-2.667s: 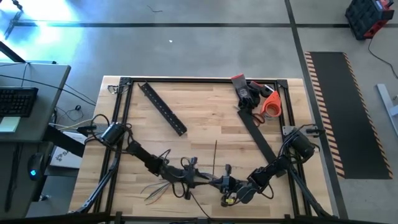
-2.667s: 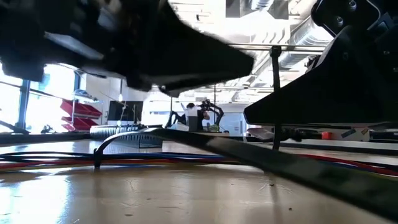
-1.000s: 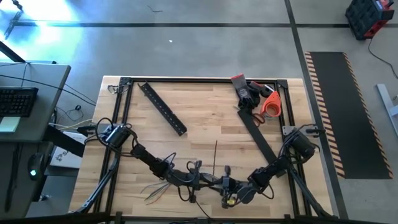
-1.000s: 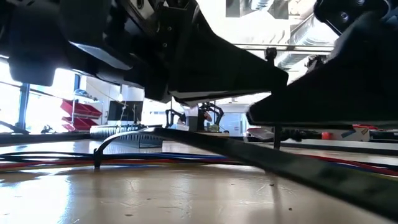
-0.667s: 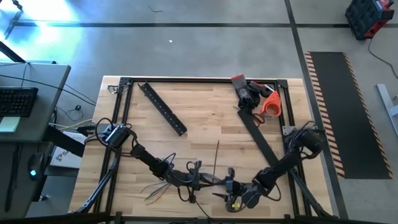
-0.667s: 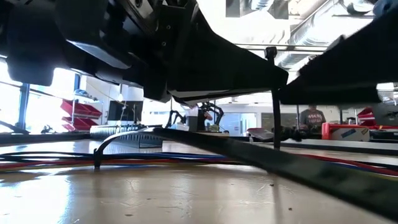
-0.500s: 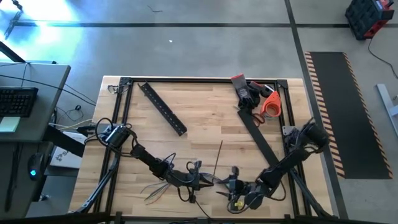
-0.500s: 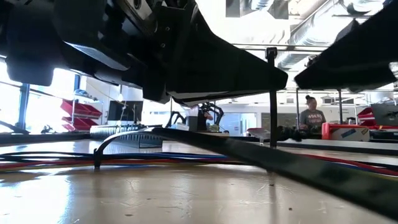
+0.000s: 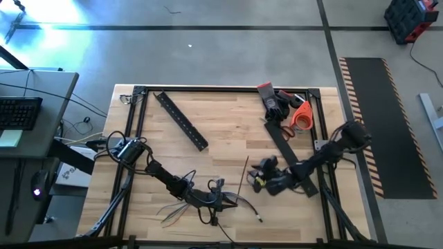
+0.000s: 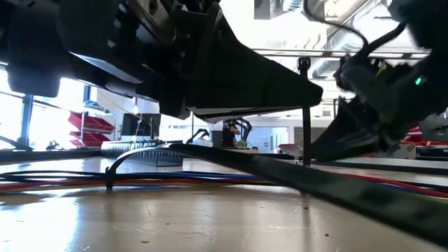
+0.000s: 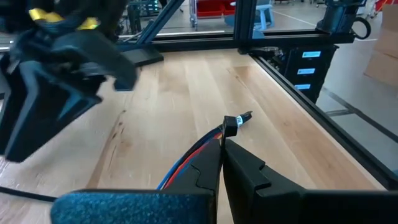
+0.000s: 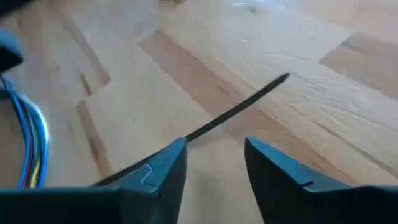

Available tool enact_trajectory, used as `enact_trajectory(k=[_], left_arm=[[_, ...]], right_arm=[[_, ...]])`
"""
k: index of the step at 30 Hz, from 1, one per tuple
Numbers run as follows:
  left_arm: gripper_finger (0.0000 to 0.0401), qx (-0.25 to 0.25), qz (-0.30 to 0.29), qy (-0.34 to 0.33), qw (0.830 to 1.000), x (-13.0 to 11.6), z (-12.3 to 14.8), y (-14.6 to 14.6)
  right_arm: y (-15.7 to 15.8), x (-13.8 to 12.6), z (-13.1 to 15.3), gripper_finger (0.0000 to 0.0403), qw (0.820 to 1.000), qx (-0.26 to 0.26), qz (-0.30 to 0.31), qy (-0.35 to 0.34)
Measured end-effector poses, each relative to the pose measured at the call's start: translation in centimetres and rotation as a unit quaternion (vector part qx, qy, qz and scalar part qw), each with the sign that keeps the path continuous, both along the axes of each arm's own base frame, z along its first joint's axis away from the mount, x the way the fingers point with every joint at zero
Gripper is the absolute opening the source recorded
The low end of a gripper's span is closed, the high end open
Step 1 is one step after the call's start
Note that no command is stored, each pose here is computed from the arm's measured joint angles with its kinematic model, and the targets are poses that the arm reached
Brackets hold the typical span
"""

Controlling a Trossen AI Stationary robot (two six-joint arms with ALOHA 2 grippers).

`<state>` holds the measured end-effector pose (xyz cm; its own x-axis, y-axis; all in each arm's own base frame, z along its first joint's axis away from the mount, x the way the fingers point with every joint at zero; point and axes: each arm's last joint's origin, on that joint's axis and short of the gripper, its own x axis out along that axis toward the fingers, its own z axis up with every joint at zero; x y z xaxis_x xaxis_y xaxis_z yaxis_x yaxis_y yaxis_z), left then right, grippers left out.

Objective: Ziptie cables
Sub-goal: Wrap the cable wires with the black zip tie

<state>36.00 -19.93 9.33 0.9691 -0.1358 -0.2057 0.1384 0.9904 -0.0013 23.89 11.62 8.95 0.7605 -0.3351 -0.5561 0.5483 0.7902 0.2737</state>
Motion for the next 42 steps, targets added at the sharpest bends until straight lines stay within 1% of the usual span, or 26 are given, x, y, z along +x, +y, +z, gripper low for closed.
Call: enact_trajectory(k=[3,7,9,12,15,23,26,29,32,34,37,39,42], left_arm=[[0.0000,0.000,0.000,0.000,1.000,0.0,0.0,0.0],[0.0000,0.001,0.000,0.001,1.000,0.0,0.0,0.0],[0.0000,-0.001,0.000,0.001,1.000,0.0,0.0,0.0],[0.0000,-0.003,0.001,0.002,1.000,0.0,0.0,0.0],[0.0000,-0.003,0.001,0.002,1.000,0.0,0.0,0.0],[0.0000,-0.002,0.001,0.004,1.000,0.0,-0.1,0.0],[0.0000,-0.002,0.001,0.003,1.000,0.0,-0.1,0.0],[0.0000,-0.003,0.001,0.002,1.000,0.0,0.0,0.0],[0.0000,-0.004,0.001,0.002,1.000,0.0,0.0,0.0],[0.0000,-0.005,0.002,0.001,1.000,0.0,0.1,0.0],[0.0000,-0.006,0.002,-0.002,1.000,0.0,0.3,0.0],[0.0000,-0.009,0.003,-0.002,1.000,0.0,0.4,0.0],[0.0000,-0.010,0.003,-0.002,1.000,0.0,0.4,0.0]], right_arm=[[-1.7,-0.1,-1.0,0.0177,0.999,0.020,-0.015,-0.030],[-3.1,0.4,-1.9,0.0218,0.999,0.039,-0.017,-0.031],[-3.2,1.0,-2.0,0.0233,0.999,0.032,-0.005,-0.030],[-3.0,1.7,-2.0,0.0237,0.999,0.010,0.012,-0.028],[-2.8,2.0,-1.9,0.0217,0.999,0.005,0.027,-0.025],[-1.6,1.6,-1.9,0.0139,0.998,0.005,0.052,-0.021],[-1.3,1.4,-1.9,0.0111,0.998,-0.010,0.056,-0.020],[-1.0,1.3,-1.9,0.0072,0.998,-0.021,0.065,-0.017],[-0.6,1.1,-1.9,0.0023,0.997,-0.036,0.068,-0.018],[-0.3,0.9,-1.8,0.0007,0.996,-0.055,0.070,-0.020],[0.6,1.0,-1.5,0.0004,0.993,-0.089,0.070,-0.027],[1.4,1.1,-1.1,0.0001,0.988,-0.127,0.083,-0.027],[3.0,1.5,-0.2,0.0000,0.974,-0.203,0.094,-0.022]])
